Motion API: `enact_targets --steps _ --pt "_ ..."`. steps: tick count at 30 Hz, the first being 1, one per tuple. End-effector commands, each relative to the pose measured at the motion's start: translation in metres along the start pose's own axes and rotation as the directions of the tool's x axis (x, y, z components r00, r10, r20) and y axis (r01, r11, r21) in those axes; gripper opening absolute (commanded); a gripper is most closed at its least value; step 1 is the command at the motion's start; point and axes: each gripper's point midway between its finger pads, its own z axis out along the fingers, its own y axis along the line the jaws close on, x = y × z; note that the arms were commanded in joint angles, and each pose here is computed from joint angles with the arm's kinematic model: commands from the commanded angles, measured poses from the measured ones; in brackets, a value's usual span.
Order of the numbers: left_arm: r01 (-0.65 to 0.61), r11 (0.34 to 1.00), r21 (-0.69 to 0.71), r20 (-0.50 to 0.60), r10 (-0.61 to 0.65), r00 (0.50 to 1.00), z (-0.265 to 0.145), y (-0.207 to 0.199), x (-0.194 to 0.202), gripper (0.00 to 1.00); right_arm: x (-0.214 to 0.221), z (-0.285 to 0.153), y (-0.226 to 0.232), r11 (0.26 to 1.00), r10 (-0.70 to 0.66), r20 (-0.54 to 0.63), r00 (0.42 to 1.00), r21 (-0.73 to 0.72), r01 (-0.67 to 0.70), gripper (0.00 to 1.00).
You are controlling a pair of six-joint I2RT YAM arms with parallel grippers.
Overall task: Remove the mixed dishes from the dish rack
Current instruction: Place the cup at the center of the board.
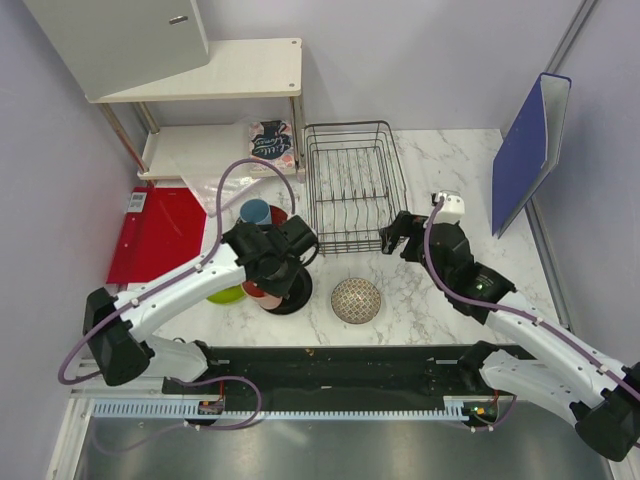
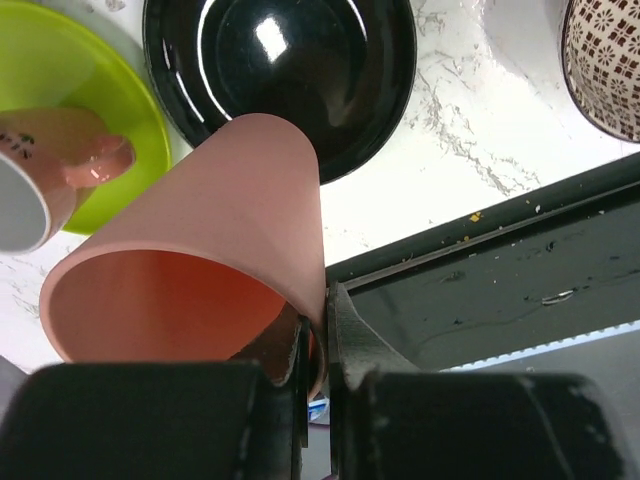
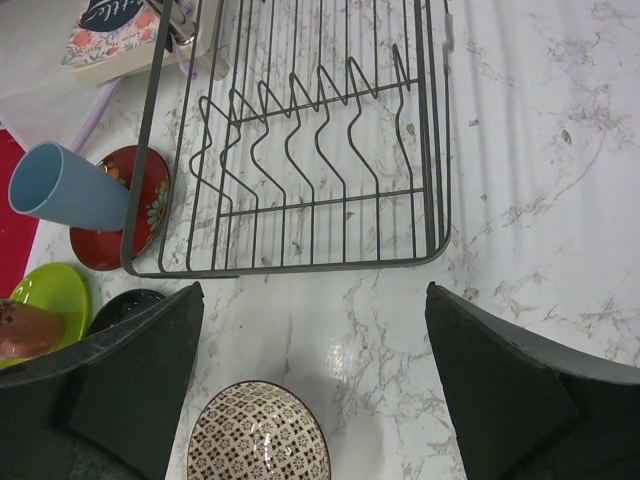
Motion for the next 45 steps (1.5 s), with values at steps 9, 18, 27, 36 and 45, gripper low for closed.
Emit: enact_targets --steps 9,18,27,36,45 --pt "-0.118 0.993 -0.018 0.075 0.119 0.990 0.018 -0.022 -0.054 0.02 0.006 -0.004 0.003 0.999 0.013 -0.005 1.000 -0.044 -0.013 0.98" --pt "-0.146 0.989 0.008 0.048 0.146 0.988 0.041 -0.025 -0.056 0.02 0.012 -0.005 0.002 0.998 0.011 -0.013 1.000 -0.055 -0.011 0.98" --pt "-0.110 0.994 0.015 0.023 0.110 0.994 0.052 -0.012 -0.051 0.02 0.019 -0.002 -0.001 0.999 0.003 -0.025 1.000 -0.049 -0.004 0.98" --pt "-0.103 0.995 0.000 -0.012 0.103 0.995 0.059 -0.008 -0.038 0.12 0.022 0.001 0.001 0.999 0.005 -0.034 0.999 -0.054 -0.007 0.98" --pt "-0.077 0.997 -0.031 0.083 0.079 0.993 0.024 0.001 -0.060 0.43 0.021 0.000 0.002 0.998 0.007 -0.031 0.999 -0.058 -0.009 0.98"
